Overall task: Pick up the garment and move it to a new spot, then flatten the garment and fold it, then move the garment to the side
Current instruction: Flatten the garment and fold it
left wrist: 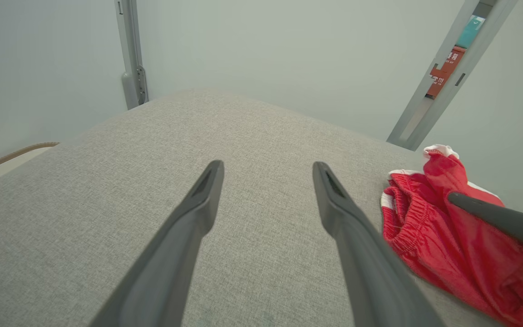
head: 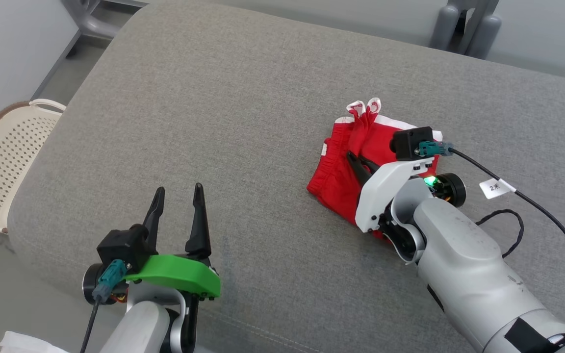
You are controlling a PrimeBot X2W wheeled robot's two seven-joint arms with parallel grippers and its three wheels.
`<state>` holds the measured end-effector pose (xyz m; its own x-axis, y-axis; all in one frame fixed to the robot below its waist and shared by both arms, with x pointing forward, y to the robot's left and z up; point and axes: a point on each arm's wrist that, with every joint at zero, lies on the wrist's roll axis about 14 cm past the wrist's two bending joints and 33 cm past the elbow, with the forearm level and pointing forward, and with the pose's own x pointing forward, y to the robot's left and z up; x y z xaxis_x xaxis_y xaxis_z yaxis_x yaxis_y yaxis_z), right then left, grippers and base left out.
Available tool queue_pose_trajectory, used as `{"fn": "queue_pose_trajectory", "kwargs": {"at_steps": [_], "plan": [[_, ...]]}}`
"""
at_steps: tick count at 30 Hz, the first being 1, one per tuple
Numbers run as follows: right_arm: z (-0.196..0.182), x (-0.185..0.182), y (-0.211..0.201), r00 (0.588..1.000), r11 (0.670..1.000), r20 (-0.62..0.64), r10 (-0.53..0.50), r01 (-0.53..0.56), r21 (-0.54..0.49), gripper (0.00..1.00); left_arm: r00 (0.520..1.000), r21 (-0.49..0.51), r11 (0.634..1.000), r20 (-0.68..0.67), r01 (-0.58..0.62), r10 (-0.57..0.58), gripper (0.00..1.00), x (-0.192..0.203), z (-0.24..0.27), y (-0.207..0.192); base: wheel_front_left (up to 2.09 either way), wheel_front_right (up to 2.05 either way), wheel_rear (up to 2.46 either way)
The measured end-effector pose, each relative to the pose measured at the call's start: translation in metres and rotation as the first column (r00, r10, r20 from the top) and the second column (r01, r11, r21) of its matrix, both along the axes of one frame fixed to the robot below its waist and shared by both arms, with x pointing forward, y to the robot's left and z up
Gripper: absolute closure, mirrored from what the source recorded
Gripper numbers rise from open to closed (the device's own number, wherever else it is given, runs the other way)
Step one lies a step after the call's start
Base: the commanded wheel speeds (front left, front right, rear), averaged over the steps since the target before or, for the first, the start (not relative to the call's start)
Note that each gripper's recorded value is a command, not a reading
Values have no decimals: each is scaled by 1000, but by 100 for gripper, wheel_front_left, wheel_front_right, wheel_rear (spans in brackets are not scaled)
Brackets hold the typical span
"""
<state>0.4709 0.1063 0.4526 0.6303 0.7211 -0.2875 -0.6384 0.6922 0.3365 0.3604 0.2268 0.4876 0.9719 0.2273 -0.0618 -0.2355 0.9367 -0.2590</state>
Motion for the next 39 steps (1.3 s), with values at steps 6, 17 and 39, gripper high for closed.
{"fn": "queue_pose_trajectory", "kwargs": {"at_steps": [6, 17, 39], "plan": [[-4, 0, 9, 1000, 1000, 5, 26, -26, -5, 0, 1000, -1, 1000, -8, -18, 18, 0, 0, -3, 4, 0, 0, 0], [28, 7, 0, 993, 996, 119, -22, 12, 85, 0, 1000, -10, 1000, 9, 27, -27, 0, 10, -2, -13, 0, 0, 0], [-20, 24, -69, 978, 982, 158, -135, 153, -111, 100, 999, 6, 999, 24, 34, -34, 0, 10, 3, -11, 0, 0, 0]]}}
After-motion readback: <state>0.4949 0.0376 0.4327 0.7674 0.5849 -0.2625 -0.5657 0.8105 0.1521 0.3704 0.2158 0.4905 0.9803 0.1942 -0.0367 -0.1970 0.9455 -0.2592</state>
